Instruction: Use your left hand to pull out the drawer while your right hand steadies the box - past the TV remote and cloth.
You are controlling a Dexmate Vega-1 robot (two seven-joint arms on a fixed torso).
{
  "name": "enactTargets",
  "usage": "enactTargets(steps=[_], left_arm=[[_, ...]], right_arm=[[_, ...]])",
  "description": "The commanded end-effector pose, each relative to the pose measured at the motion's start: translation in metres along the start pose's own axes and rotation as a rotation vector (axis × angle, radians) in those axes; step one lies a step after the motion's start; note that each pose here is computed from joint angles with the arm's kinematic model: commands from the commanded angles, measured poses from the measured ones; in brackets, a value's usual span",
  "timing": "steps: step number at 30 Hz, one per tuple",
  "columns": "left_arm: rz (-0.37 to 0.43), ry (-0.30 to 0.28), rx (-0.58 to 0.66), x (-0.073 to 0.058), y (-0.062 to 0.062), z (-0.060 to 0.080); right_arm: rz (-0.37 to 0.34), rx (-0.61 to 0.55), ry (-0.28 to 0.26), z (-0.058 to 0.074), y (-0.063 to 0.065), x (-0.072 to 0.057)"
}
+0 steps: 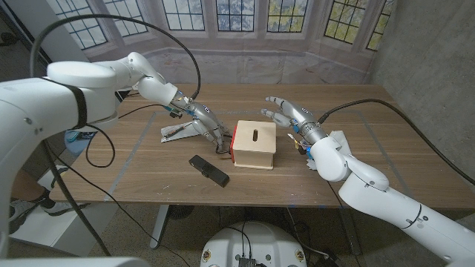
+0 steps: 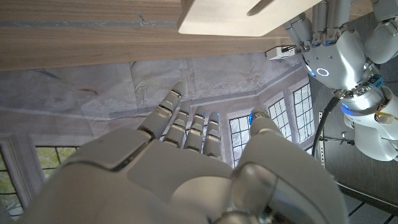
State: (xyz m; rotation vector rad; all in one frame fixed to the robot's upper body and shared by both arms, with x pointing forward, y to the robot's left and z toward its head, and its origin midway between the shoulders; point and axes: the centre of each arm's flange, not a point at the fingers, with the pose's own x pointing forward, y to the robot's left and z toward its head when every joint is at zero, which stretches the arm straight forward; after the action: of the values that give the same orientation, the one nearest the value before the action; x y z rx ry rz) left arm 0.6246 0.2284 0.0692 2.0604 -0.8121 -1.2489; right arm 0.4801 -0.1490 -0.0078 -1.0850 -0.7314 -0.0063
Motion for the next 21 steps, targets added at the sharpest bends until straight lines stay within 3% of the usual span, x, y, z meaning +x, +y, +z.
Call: enactTargets(steps=[1,21], left_arm=[[-0.005,-0.009,-0.007,-0.002,-0.003,0.002],[0.002,-0.017,-0.027,-0.001,-0.006,0.005]], right_arm=[[-0.007,-0.048,-0.006,0.004,0.005,-0.006],[0.066,-0.261,-0.006,0.029,0.02,-0.026]])
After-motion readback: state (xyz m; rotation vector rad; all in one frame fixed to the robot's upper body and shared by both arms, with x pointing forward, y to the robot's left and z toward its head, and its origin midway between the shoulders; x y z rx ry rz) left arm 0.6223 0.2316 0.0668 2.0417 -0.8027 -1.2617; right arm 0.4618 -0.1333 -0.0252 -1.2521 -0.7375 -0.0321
